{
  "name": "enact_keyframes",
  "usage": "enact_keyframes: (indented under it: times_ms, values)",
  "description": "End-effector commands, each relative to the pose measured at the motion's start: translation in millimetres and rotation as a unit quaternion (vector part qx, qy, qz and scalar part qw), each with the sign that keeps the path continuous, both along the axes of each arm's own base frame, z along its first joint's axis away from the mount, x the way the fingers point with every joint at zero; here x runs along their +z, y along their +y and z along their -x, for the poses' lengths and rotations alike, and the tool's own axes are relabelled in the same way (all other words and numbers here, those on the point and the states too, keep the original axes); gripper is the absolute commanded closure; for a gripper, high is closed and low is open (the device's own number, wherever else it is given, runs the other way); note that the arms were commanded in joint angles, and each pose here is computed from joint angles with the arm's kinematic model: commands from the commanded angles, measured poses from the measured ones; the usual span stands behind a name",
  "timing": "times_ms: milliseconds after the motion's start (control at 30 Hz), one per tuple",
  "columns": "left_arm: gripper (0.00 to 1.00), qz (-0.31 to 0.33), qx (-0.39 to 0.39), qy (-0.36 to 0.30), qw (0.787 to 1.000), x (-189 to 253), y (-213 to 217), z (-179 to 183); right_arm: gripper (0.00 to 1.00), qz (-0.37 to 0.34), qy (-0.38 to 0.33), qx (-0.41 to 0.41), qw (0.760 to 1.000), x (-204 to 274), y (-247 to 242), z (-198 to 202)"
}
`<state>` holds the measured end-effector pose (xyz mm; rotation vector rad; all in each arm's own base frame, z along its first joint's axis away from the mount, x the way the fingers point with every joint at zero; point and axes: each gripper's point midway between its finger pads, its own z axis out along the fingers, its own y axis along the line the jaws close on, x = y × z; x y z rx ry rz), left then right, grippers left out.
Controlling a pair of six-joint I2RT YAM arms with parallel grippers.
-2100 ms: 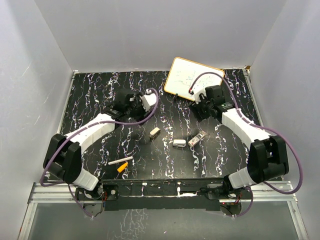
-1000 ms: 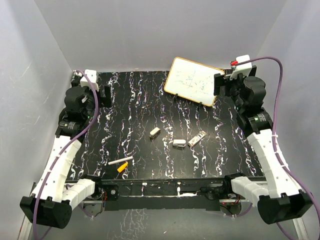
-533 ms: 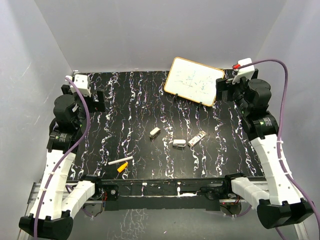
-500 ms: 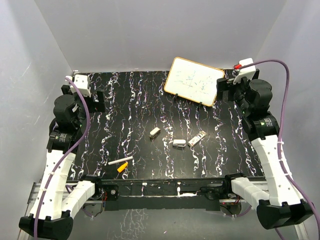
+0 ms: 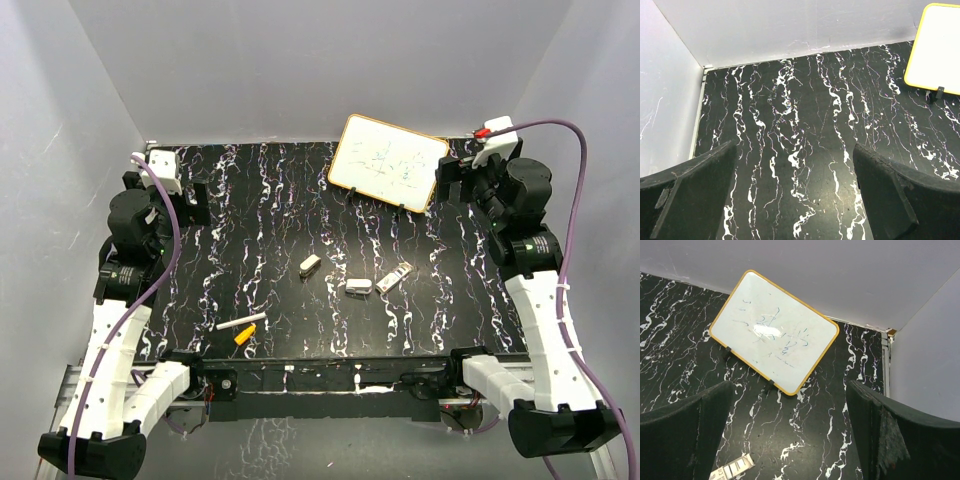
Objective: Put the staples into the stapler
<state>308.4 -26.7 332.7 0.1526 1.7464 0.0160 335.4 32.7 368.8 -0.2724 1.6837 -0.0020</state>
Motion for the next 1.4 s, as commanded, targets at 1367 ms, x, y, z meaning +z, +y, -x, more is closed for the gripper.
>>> enact_keyframes:
  times_ms: [1367]
  values:
    - [0.03,0.012,0.027,0.012,1.000,-7.7,7.4,-0.5,0.01,-0.018,-0.003,-0.015,1.000,-1.2,-10.5,4.7]
